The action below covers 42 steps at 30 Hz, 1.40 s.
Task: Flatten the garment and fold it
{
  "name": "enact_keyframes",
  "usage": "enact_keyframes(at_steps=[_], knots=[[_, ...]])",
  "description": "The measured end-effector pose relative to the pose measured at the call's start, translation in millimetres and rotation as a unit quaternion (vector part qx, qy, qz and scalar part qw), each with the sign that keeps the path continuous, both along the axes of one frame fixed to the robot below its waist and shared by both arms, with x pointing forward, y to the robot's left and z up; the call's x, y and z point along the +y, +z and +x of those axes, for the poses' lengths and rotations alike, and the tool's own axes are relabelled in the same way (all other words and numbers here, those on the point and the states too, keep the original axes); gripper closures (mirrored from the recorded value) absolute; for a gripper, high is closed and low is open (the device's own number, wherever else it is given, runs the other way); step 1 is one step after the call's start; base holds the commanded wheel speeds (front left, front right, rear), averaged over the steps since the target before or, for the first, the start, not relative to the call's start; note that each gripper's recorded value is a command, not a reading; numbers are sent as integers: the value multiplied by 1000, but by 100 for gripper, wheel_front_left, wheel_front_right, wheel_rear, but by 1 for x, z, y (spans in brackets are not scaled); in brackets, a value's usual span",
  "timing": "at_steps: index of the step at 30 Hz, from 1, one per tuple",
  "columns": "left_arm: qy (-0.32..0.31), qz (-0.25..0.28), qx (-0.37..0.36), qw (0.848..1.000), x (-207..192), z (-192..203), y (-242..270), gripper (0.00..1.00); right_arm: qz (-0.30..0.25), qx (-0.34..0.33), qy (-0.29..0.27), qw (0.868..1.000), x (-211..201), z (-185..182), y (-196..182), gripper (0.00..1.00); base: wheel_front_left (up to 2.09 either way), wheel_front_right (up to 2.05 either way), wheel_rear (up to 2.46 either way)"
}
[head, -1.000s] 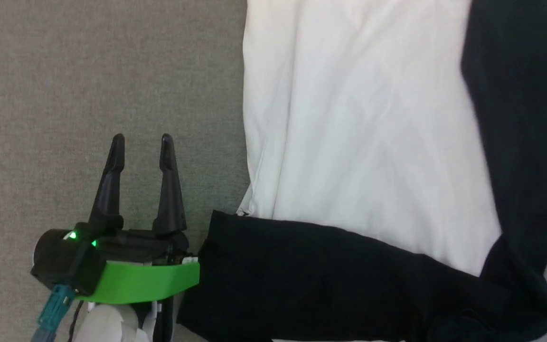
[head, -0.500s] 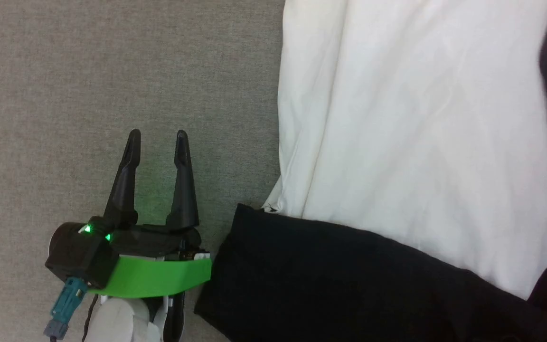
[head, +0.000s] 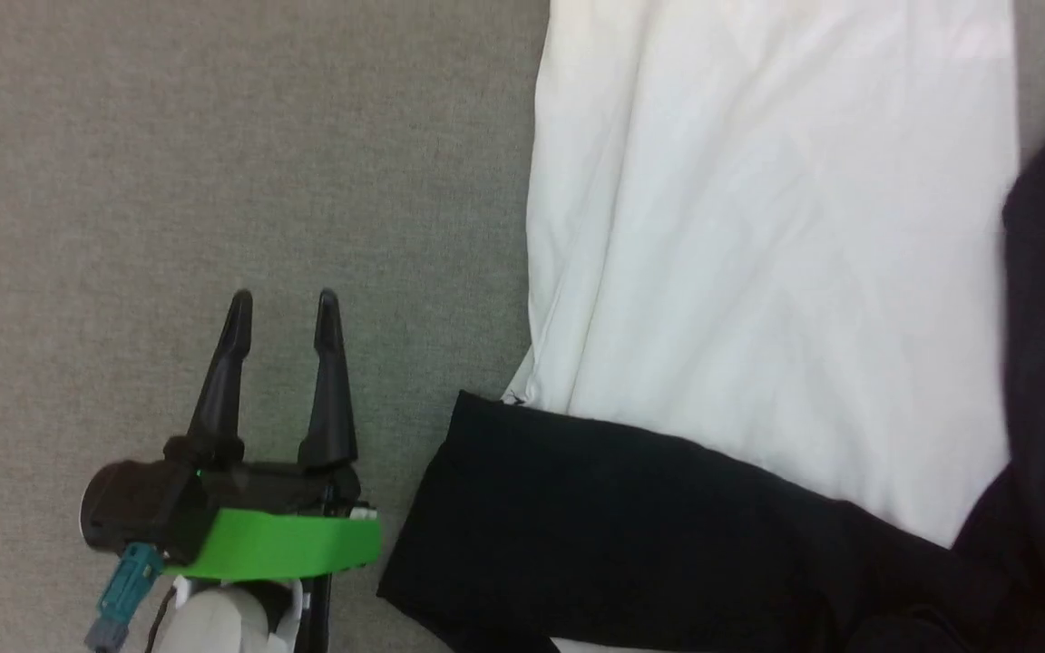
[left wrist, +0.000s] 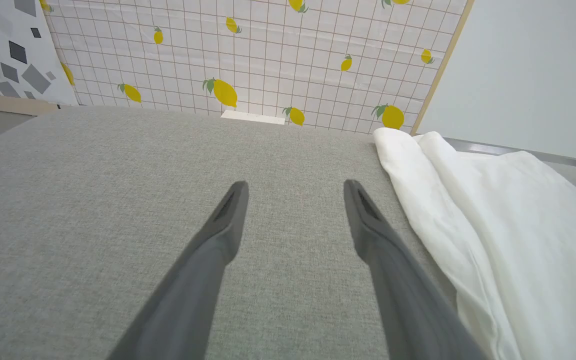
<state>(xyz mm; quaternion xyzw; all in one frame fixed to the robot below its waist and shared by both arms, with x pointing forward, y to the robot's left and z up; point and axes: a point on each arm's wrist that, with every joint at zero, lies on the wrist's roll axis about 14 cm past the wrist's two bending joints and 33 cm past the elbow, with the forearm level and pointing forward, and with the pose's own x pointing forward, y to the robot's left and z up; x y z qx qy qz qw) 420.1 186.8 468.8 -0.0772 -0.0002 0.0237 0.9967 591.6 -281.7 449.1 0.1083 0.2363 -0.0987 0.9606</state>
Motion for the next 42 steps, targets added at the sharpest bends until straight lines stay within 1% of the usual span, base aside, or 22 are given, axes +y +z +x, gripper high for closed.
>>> enact_keyframes(at_steps=[3,7,10,14,18,20,23,25,28,30,33,34,38,40,42], knots=[[1,-1,-7,1000,2,-12,10,0,-2,-22,-47,999,-37,-29,23,100,0,0,0],[3,3,-17,1000,6,-27,26,0,-7,-40,-112,993,-87,-75,47,100,0,0,0],[1,2,-34,999,6,-38,44,0,-13,-54,-168,984,-127,-122,65,100,0,0,0],[-3,-4,-56,998,3,-47,63,0,-20,-75,-217,973,-161,-168,84,100,0,0,0],[-4,-6,-73,997,4,-58,78,0,-14,-108,-229,967,-168,-192,105,100,0,0,0],[-4,-5,-80,997,5,-62,84,0,-9,-132,-225,965,-166,-196,120,100,0,0,0],[-7,-9,-96,995,3,-67,94,0,-18,-168,-208,964,-159,-198,149,100,0,0,0],[-9,-10,-105,994,2,-70,100,0,-24,-191,-185,964,-148,-197,170,100,0,0,0],[-9,-11,-111,994,1,-75,105,0,-24,-215,-135,967,-121,-188,194,100,0,0,0],[-9,-13,-114,993,0,-78,107,0,-18,-229,-93,969,-95,-180,206,100,0,0,0],[-8,-16,-118,993,1,-81,109,0,-9,-240,-13,971,-43,-165,219,100,0,0,0],[-2,-16,-118,993,4,-83,110,0,10,-236,79,969,21,-153,220,100,0,0,0],[6,-15,-117,993,9,-86,109,0,31,-208,188,959,97,-152,207,100,0,0,0],[11,-14,-116,993,11,-88,109,0,41,-189,244,950,137,-158,196,100,0,0,0],[15,-13,-115,993,13,-90,108,0,52,-173,288,941,171,-165,186,100,0,0,0]])
